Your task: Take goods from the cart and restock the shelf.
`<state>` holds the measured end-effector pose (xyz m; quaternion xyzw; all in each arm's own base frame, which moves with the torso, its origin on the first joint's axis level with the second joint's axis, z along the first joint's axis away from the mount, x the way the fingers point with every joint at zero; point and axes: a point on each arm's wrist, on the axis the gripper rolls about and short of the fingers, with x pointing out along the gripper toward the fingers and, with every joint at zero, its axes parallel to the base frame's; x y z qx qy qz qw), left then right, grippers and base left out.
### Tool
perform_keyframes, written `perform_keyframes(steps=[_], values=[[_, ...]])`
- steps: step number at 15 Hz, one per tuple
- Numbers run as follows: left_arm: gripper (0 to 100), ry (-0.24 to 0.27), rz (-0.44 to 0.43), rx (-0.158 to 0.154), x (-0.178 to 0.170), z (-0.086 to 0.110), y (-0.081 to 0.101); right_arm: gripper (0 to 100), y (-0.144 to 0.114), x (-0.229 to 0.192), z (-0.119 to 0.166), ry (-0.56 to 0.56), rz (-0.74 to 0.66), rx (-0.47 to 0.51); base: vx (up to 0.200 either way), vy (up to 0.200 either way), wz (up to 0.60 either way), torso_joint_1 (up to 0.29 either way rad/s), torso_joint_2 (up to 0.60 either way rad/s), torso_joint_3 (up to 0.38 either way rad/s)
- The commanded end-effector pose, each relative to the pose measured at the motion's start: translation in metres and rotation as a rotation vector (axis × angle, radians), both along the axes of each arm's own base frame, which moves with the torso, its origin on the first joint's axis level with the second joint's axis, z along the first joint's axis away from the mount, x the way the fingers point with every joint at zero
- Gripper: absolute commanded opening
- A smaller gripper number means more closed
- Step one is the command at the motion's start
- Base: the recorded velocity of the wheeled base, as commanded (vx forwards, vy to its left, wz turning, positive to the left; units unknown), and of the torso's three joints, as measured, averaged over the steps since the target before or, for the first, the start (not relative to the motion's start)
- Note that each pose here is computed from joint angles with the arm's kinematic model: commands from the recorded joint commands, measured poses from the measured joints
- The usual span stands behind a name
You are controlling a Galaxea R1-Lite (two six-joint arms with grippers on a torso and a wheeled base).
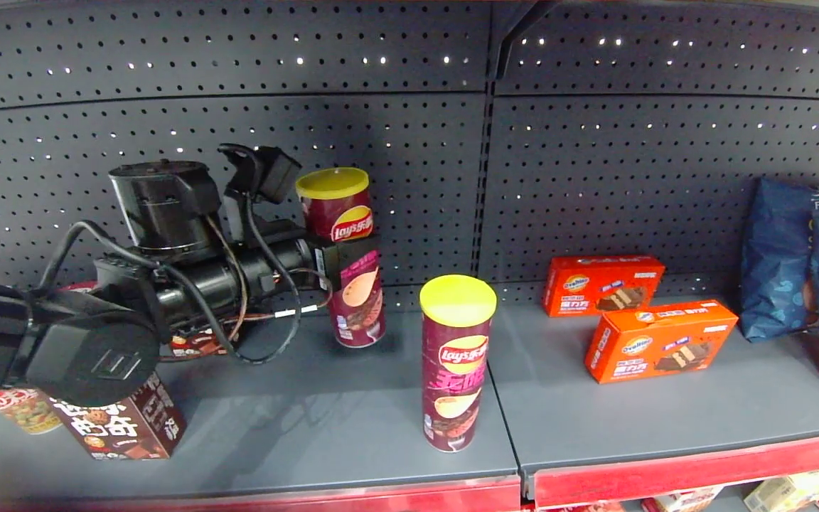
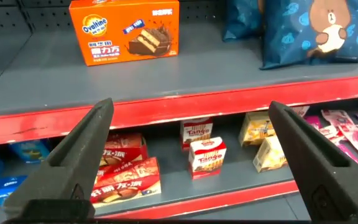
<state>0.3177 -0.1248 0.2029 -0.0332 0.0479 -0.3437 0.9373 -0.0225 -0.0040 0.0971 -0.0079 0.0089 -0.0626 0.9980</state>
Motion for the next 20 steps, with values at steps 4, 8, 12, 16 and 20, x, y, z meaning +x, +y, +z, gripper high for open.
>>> perform_keyframes(steps=[4, 8, 12, 16, 20], values=[[0, 0.037, -0.040, -0.013, 0.032, -0.022, -0.012, 100, 0.000, -0.004, -0.004, -0.030, -0.017, -0.004, 0.000, 0.000, 0.00, 0.000, 0.00, 0.000], [0, 0.031, -0.044, 0.013, 0.039, -0.031, -0.015, 100, 0.001, -0.005, -0.007, -0.031, -0.027, -0.007, 0.000, 0.000, 0.00, 0.000, 0.00, 0.000], [0, 0.045, -0.045, 0.019, 0.037, -0.033, -0.018, 100, 0.001, -0.005, -0.007, -0.031, -0.030, -0.007, 0.000, 0.000, 0.00, 0.000, 0.00, 0.000], [0, 0.052, -0.042, 0.022, 0.048, -0.043, -0.023, 100, 0.001, -0.005, -0.008, -0.025, -0.030, -0.008, 0.000, 0.000, 0.00, 0.000, 0.00, 0.000], [0, 0.030, -0.051, 0.012, 0.059, -0.039, -0.028, 100, 0.000, -0.004, -0.010, -0.019, -0.031, -0.010, 0.000, 0.000, 0.00, 0.000, 0.00, 0.000]])
